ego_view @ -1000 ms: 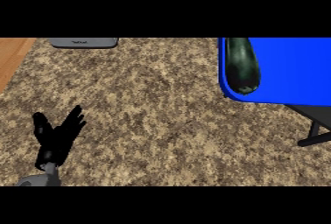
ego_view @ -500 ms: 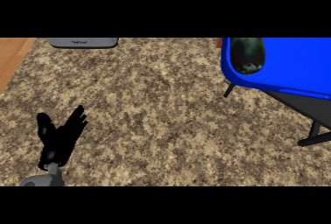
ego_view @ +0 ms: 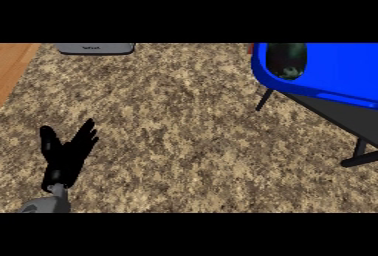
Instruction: Pick the sweet potato from the tray and place it in the tiered shelf
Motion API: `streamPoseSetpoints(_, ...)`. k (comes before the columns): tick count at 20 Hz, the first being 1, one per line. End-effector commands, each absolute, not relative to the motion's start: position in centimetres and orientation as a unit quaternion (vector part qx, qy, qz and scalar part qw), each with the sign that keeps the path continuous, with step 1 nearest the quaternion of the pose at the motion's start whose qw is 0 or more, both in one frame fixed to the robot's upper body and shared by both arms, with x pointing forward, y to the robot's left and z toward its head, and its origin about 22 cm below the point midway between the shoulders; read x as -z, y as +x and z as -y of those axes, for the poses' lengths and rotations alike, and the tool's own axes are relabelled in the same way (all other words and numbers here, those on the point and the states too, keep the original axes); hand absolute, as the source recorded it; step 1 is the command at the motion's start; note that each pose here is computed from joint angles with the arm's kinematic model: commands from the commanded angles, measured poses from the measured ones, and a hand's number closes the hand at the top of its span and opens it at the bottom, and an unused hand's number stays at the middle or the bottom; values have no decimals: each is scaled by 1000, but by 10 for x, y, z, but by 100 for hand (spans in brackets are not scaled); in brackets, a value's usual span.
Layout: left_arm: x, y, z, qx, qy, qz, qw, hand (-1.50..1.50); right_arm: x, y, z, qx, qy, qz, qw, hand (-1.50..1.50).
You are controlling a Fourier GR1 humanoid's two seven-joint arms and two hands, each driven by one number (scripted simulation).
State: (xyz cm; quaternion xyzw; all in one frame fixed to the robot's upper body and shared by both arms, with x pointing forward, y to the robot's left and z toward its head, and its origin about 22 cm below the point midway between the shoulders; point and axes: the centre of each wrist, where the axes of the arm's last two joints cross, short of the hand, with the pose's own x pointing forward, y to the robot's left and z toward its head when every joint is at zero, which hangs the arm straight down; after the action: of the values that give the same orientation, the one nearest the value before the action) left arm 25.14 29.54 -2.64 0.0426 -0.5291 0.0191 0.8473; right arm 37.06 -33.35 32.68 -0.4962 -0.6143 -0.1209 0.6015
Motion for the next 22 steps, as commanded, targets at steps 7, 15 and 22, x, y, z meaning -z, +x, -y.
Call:
streamPoseSetpoints(7, 30, 242, -288, -24, 43, 528, 848, 0, -359, 334, 357, 276, -479, 649, 523, -150)
streamPoseSetpoints(15, 37, 238, -300, -34, 51, 526, 848, 0, -364, 268, 415, 384, -518, 592, 482, -150)
streamPoseSetpoints(22, 30, 242, -271, -35, 49, 523, 850, 0, -350, 192, 450, 385, -505, 595, 493, -150)
